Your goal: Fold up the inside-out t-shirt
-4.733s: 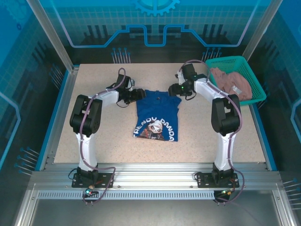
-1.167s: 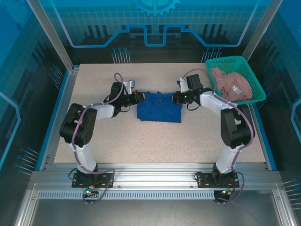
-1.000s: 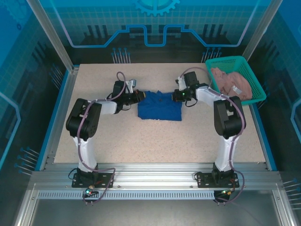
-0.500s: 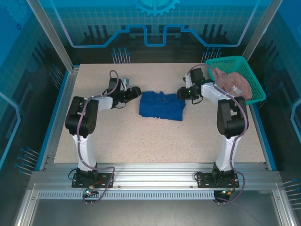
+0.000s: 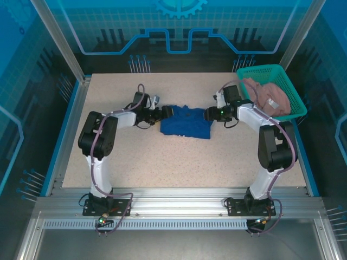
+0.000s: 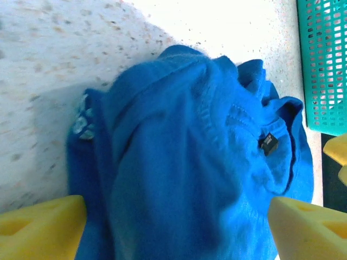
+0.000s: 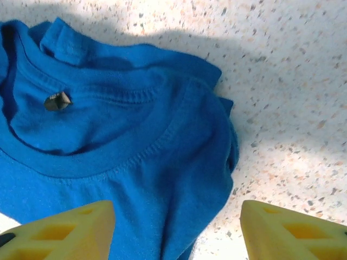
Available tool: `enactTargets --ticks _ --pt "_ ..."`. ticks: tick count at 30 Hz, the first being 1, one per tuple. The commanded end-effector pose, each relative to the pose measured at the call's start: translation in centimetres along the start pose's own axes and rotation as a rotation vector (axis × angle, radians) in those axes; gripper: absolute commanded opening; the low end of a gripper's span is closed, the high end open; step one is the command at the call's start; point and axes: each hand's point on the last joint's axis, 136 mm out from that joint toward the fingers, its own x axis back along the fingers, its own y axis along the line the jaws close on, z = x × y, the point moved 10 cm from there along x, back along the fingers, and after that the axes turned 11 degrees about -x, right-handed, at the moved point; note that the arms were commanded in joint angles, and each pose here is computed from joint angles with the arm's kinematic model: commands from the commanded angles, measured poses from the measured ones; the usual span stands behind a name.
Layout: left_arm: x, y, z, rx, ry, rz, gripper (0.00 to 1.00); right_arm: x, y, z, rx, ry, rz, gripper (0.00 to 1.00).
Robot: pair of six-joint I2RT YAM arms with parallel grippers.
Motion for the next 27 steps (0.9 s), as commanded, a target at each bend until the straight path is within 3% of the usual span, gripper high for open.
enactTargets --ticks 1,5,10,14,20,27 --pt "-2.3 0.1 1.9 0.008 0.102 0.035 0.80 0.8 0.8 0.3 0.005 -0.018 -0.043 0.64" --pt "-3.0 -0.2 1.8 0.001 0.102 0.066 0.60 0.6 0.7 0.4 0.004 -0.014 -0.047 0.64" --pt "-3.0 0.0 1.1 -0.011 0.077 0.061 0.27 -0.1 0.5 0.4 -0.009 -0.001 -0.056 0.64" --pt "-0.8 1.3 -0.4 0.021 0.056 0.034 0.00 -0.1 0.5 0.5 -0.006 0.003 -0.049 0.64" --pt "6.5 4.8 -3.9 0.007 0.081 -0.128 0.00 0.9 0.6 0.5 0.003 -0.011 -0.036 0.64" --pt "15.5 9.7 -8.5 -0.042 0.043 -0.466 0.00 2.2 1.2 0.9 0.017 -0.018 -0.064 0.65"
